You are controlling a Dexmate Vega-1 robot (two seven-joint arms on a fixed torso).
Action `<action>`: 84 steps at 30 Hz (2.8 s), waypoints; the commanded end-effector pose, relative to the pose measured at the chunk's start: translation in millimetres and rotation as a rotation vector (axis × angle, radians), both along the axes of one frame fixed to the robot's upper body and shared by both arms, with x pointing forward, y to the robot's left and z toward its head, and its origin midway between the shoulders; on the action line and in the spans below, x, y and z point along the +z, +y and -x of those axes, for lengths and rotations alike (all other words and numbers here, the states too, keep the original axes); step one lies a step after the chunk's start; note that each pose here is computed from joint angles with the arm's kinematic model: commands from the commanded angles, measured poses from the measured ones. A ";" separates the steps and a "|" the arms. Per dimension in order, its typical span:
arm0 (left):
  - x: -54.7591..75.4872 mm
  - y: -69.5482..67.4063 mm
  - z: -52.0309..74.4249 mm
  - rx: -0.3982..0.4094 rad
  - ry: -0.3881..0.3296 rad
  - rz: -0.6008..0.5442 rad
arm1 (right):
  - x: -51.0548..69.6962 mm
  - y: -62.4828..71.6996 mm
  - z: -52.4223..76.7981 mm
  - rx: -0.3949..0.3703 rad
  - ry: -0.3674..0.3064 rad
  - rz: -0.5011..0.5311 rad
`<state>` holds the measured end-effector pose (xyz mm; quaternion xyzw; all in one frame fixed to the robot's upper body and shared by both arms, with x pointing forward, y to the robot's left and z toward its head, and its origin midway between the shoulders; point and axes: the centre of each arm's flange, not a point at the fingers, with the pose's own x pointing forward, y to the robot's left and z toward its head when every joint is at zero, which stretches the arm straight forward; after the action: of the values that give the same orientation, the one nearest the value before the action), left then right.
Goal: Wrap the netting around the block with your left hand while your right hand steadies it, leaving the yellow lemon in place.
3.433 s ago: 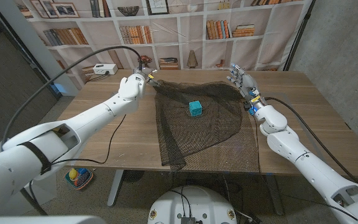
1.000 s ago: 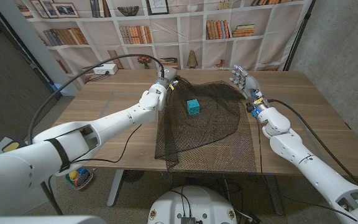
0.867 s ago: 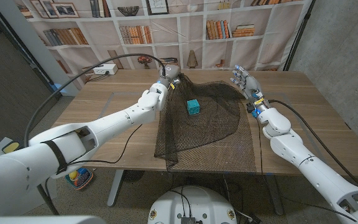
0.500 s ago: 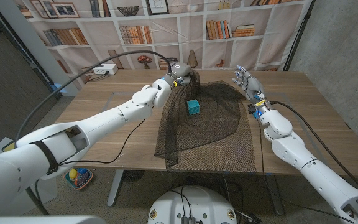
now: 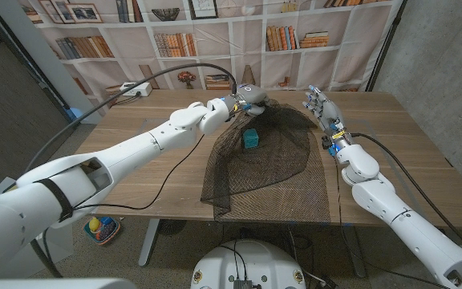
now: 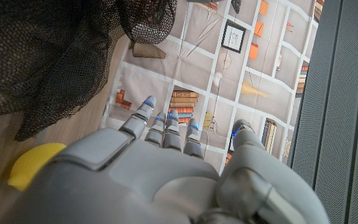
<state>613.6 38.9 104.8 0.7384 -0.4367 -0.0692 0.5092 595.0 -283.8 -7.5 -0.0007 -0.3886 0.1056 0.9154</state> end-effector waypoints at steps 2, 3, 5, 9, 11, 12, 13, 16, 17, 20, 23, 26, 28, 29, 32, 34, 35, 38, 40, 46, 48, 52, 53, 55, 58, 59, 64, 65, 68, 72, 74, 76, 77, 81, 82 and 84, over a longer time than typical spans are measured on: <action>-12.2 -26.6 15.3 -0.048 0.088 -0.179 | -5.3 -3.4 5.7 -0.010 -0.004 -0.015; -13.6 -28.0 16.0 -0.049 0.095 -0.193 | -5.5 -3.3 5.9 -0.010 -0.004 -0.014; -16.3 -31.3 17.3 -0.048 0.105 -0.222 | -5.7 -3.1 6.3 -0.010 -0.005 -0.013; -22.4 -38.7 18.0 -0.038 0.129 -0.294 | -6.2 -2.8 6.8 -0.007 -0.007 -0.016; -25.5 -41.3 18.4 -0.032 0.130 -0.328 | -6.4 -2.7 7.2 -0.006 -0.008 -0.015; -26.8 -42.4 18.5 -0.028 0.128 -0.343 | -6.6 -2.7 7.5 -0.007 -0.008 -0.014; -28.0 -43.2 18.6 -0.023 0.123 -0.356 | -6.9 -2.8 7.8 -0.007 -0.008 -0.017; -30.9 -45.3 19.3 -0.003 0.100 -0.391 | -7.7 -3.1 9.1 -0.008 -0.009 -0.018; -31.8 -46.1 19.6 0.003 0.094 -0.403 | -7.9 -3.3 9.6 -0.008 -0.009 -0.017; -34.6 -48.7 20.4 0.010 0.098 -0.432 | -7.8 -3.5 11.1 -0.010 -0.012 -0.017; -37.4 -50.8 20.9 0.019 0.092 -0.454 | -7.9 -3.5 12.2 -0.010 -0.013 -0.015; -40.5 -50.6 22.9 0.023 0.062 -0.468 | -8.6 -3.4 13.2 -0.010 -0.012 -0.015; -41.2 -50.4 23.6 0.026 0.056 -0.471 | -9.0 -3.4 13.8 -0.010 -0.012 -0.016; -42.6 -49.9 25.3 0.026 0.034 -0.475 | -9.4 -3.4 14.5 -0.011 -0.013 -0.016; -44.4 -49.1 28.1 0.024 0.004 -0.470 | -9.2 -2.8 15.3 -0.011 -0.014 -0.013; -44.8 -48.6 29.3 0.020 -0.004 -0.463 | -8.9 -2.3 15.7 -0.010 -0.014 -0.011; -44.8 -48.2 29.9 0.017 -0.009 -0.457 | -8.8 -2.0 15.9 -0.010 -0.015 -0.011; -43.2 -47.3 31.7 0.010 -0.023 -0.430 | -8.6 -1.4 16.4 -0.009 -0.017 -0.012; -40.6 -46.8 33.3 -0.001 -0.028 -0.399 | -8.4 -1.1 17.0 -0.007 -0.018 -0.014; -28.0 -43.1 41.7 -0.091 -0.032 -0.256 | -6.8 -1.4 22.0 -0.013 -0.028 -0.012; -25.1 -41.2 43.9 -0.142 -0.021 -0.197 | -5.4 -2.1 24.6 -0.019 -0.034 -0.010; -22.2 -40.4 44.1 -0.247 0.074 -0.119 | -0.1 -4.2 31.3 -0.033 -0.052 -0.001; -22.2 -41.4 43.7 -0.261 0.098 -0.119 | 1.4 -4.9 33.0 -0.036 -0.056 0.005; -21.8 -44.7 43.0 -0.279 0.148 -0.126 | 4.4 -6.6 36.5 -0.044 -0.064 0.025; -23.7 -50.2 42.9 -0.301 0.200 -0.147 | 7.2 -9.5 41.7 -0.060 -0.073 0.030; -24.7 -51.9 42.3 -0.310 0.224 -0.154 | 7.6 -10.4 43.0 -0.066 -0.073 0.027; -29.9 -61.6 40.8 -0.323 0.293 -0.210 | 7.1 -12.1 45.5 -0.074 -0.072 0.019; -31.1 -63.8 41.0 -0.318 0.293 -0.226 | 6.8 -12.1 45.6 -0.073 -0.071 0.018; -34.9 -71.2 40.6 -0.310 0.297 -0.270 | 6.4 -11.8 46.0 -0.074 -0.073 0.017; -39.4 -81.2 40.0 -0.316 0.306 -0.323 | 7.7 -11.5 46.6 -0.074 -0.080 0.017; -41.1 -86.6 39.6 -0.314 0.318 -0.357 | 8.6 -11.7 46.6 -0.075 -0.083 0.015; -43.4 -91.2 39.7 -0.307 0.328 -0.392 | 9.4 -12.0 46.4 -0.076 -0.085 0.013; -44.8 -93.0 40.0 -0.305 0.329 -0.407 | 9.6 -12.3 46.2 -0.078 -0.086 0.014; -51.4 -98.6 40.1 -0.287 0.329 -0.449 | 9.4 -13.6 44.3 -0.080 -0.084 0.006; -53.2 -99.7 40.3 -0.282 0.321 -0.456 | 9.2 -13.8 43.8 -0.082 -0.085 0.004; -56.6 -101.9 40.3 -0.279 0.317 -0.465 | 8.8 -14.0 42.6 -0.080 -0.084 0.001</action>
<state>574.8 -46.8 65.3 0.7211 -0.4439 -0.3234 0.4223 550.5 -295.4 0.2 -0.0259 -0.4226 0.0746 0.9029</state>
